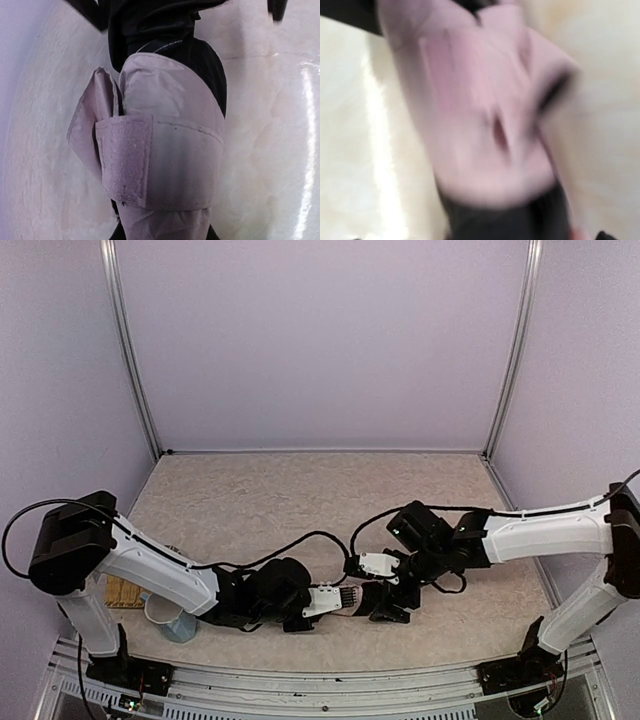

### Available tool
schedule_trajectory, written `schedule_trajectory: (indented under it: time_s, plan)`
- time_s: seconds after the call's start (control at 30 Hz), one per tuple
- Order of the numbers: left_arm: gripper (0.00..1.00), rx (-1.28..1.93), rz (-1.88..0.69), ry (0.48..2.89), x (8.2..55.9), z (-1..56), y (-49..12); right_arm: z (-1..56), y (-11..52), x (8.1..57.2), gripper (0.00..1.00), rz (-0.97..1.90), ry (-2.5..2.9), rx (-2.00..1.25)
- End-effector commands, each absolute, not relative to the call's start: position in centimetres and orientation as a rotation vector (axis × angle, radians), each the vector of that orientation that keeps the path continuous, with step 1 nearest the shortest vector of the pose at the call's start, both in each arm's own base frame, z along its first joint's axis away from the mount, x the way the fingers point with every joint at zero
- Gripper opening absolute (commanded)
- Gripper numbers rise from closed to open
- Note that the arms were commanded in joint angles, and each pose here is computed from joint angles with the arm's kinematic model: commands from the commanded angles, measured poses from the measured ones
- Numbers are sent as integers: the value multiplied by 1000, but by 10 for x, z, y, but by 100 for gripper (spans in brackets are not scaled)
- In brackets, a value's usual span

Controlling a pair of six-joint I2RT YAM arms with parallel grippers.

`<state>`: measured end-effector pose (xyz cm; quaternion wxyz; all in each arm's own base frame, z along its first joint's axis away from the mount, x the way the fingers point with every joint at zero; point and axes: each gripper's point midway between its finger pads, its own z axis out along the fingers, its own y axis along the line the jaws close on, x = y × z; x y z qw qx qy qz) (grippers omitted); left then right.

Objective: Put away the umbrella

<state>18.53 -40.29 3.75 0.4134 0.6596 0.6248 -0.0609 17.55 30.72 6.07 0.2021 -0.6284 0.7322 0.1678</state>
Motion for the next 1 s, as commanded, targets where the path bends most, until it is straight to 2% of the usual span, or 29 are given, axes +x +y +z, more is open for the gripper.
schedule_trajectory:
  time_s: [0.0,0.13,0.23,0.37,0.5,0.6,0.73,0.97]
  plan:
    - [0,1428,99,1572,226,85,-377,128,303,216,100,314,1867,-1435]
    - [0,1334,75,1506,233,147,-378,190,286,231,100,293,1746,-1133]
    - [0,1264,17,1458,232,199,-376,225,282,218,100,428,1627,-1026]
    - [0,1204,-30,1400,228,251,-370,256,297,180,99,697,1423,-1052]
    - [0,1156,-32,1333,220,292,-360,280,304,166,92,853,1345,-1009]
    - [0,1151,7,1288,218,307,-354,288,310,158,92,972,1300,-977]
    - [0,1135,80,1255,220,314,-349,293,317,156,85,1040,1349,-977]
    - [0,1106,-43,1308,218,313,-352,259,300,172,88,919,1501,-910]
